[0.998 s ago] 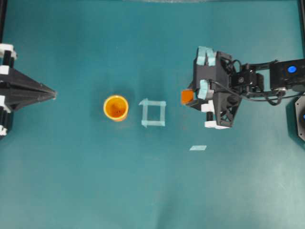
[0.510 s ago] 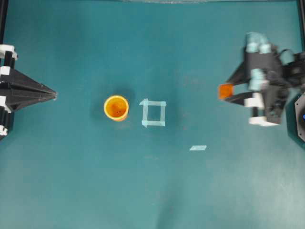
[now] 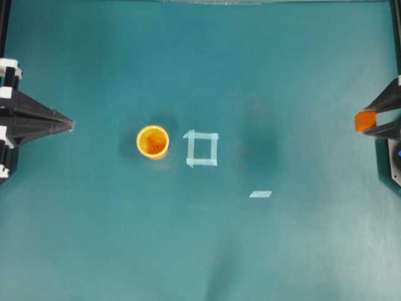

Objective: Move the block to the right with right arm.

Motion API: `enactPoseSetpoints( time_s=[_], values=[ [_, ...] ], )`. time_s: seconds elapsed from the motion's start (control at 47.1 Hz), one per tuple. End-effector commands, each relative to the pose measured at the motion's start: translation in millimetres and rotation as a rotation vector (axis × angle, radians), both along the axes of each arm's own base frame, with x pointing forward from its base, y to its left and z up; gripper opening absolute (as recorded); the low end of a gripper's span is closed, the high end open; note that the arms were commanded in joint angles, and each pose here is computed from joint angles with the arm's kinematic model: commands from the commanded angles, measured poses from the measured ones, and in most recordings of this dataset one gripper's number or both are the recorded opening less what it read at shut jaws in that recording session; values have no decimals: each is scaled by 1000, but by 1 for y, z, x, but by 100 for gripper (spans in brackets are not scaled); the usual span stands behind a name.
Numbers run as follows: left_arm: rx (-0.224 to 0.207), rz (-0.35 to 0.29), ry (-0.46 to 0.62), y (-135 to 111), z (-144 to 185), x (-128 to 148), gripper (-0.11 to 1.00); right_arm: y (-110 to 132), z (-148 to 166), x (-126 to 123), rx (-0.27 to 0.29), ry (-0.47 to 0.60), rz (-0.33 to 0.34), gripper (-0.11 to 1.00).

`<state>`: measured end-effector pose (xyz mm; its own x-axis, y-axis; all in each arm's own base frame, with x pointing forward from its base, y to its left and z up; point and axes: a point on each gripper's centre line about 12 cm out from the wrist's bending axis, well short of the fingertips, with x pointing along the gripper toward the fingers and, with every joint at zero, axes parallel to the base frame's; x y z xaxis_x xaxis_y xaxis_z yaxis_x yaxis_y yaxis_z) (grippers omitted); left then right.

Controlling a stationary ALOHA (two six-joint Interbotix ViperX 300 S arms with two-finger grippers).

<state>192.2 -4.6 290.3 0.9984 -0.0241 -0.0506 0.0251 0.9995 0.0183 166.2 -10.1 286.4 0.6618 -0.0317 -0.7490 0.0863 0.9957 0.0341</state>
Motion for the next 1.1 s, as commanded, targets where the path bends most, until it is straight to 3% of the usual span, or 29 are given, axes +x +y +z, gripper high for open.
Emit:
enactPoseSetpoints(
  time_s=[0.0, 0.552, 1.083],
  values=[
    [1, -2, -35, 0, 14, 2, 0, 1, 4, -6, 11, -12, 0, 41],
    [-13, -1, -32, 0, 15, -1, 0, 7, 9, -45, 34, 25, 12, 41],
    [-13, -1, -12, 0, 12, -1, 0, 8, 13, -57, 34, 27, 14, 41]
  ],
)
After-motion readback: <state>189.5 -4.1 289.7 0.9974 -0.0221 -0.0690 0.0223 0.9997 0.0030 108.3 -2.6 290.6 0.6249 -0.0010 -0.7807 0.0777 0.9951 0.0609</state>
